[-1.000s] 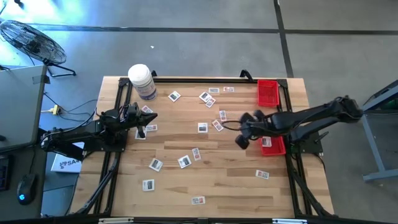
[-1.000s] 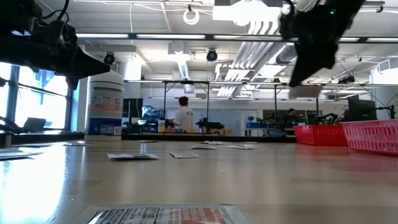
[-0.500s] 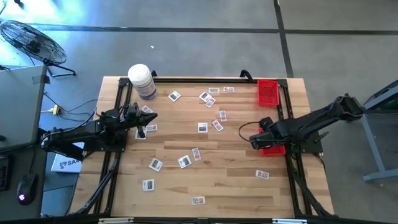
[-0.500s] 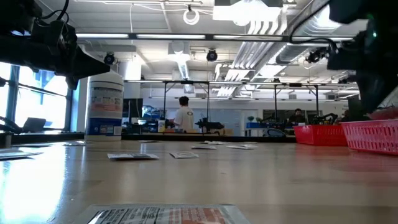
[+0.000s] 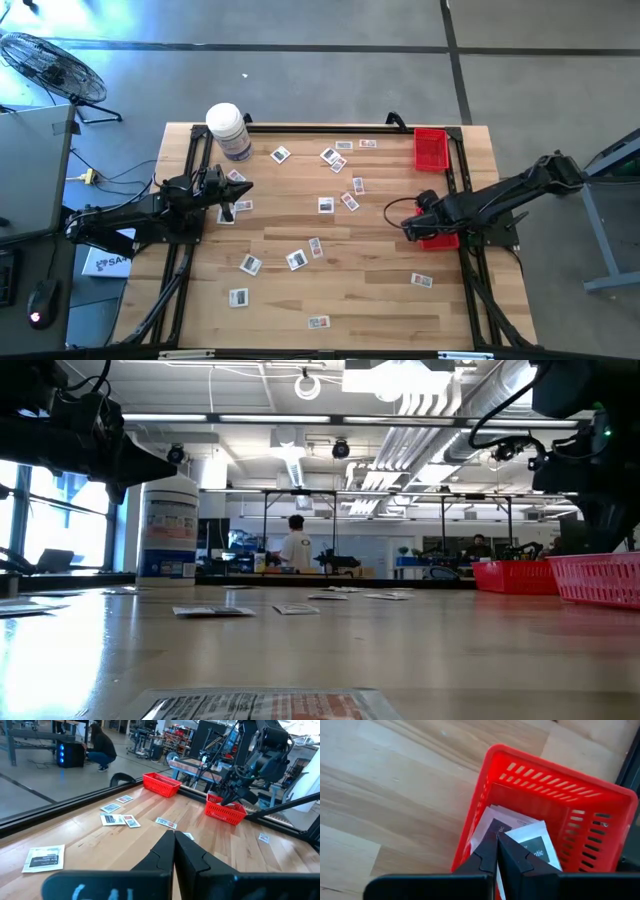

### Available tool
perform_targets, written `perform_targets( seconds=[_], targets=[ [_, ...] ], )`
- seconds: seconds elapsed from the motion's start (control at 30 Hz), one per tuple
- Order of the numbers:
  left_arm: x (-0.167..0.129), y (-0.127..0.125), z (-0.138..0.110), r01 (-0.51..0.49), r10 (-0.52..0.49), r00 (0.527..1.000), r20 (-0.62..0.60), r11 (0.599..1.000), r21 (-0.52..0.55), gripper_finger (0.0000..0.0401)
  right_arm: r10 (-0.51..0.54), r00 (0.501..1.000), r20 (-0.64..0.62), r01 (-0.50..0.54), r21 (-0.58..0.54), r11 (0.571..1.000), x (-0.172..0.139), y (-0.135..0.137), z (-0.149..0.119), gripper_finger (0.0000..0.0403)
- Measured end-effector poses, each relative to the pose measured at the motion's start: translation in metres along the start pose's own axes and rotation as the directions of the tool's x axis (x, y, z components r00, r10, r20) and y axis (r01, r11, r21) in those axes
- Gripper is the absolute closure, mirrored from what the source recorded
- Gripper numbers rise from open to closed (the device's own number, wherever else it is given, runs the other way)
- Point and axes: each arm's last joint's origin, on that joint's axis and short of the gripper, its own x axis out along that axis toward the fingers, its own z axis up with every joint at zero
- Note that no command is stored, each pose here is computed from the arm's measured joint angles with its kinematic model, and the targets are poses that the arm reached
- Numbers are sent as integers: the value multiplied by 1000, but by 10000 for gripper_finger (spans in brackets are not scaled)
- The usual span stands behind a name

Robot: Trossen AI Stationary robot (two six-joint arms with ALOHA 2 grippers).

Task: Pick & Place First Aid Supplies
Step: Put the towelette pack into the bottom basket

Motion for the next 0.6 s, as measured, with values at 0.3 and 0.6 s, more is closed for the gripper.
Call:
perform_targets(
  seconds=[0.3,0.6],
  targets=[
    [0,0,0,0,0,1000,-1,1000,0,400,5,999,-38,-7,-45,999,0,0,-1,397],
    [0,0,0,0,0,1000,0,1000,0,400,5,999,-36,-7,-45,999,0,0,-1,340]
  ],
)
